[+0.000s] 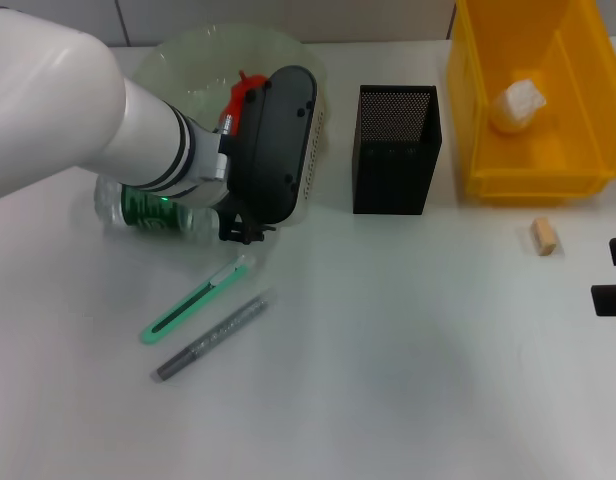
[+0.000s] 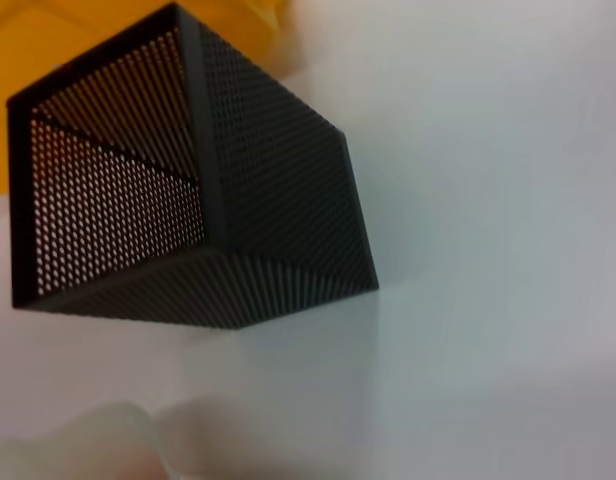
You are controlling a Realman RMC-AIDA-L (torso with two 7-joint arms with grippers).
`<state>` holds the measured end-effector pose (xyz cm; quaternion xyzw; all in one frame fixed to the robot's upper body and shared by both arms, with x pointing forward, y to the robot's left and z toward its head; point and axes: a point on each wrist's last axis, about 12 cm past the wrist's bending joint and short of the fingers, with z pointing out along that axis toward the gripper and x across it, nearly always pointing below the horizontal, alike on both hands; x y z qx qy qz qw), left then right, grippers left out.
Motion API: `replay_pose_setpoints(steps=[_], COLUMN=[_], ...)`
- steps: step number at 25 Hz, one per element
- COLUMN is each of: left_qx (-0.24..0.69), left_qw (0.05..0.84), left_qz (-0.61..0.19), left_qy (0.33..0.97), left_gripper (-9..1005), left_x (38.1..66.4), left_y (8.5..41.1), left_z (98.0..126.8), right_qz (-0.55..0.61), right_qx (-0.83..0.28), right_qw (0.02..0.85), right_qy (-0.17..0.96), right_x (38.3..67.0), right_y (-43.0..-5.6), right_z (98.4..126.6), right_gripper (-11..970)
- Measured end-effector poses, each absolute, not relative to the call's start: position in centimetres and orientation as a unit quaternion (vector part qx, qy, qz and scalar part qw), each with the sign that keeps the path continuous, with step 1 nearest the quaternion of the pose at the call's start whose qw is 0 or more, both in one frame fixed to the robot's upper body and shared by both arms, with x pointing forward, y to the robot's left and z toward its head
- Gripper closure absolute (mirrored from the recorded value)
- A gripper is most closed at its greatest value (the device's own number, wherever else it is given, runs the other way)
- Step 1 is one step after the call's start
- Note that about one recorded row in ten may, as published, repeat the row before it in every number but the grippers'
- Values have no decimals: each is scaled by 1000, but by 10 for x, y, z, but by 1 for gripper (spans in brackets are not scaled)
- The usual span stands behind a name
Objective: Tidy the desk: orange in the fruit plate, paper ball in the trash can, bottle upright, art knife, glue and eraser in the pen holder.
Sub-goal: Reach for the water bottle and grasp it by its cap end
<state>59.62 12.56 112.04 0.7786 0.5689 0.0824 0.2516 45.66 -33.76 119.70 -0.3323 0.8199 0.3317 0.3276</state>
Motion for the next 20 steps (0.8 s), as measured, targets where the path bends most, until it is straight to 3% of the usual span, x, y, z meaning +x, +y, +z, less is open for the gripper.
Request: replay_pose_setpoints(steps=[6,20], left_qx=[779,768], left_qw=[247,276], left_qz=[89,96], left_qy=[569,570], left_gripper=[541,579], left_x=[596,595], left_y=[126,123], left_z=[1117,1121], right_qz=[333,334], right_qx=[-337,-336], right_qw=[327,326], right_qy=[818,818], right_x=[458,459], right_y=[-336,-336], right_z=[1197,1197], right_gripper=[202,202])
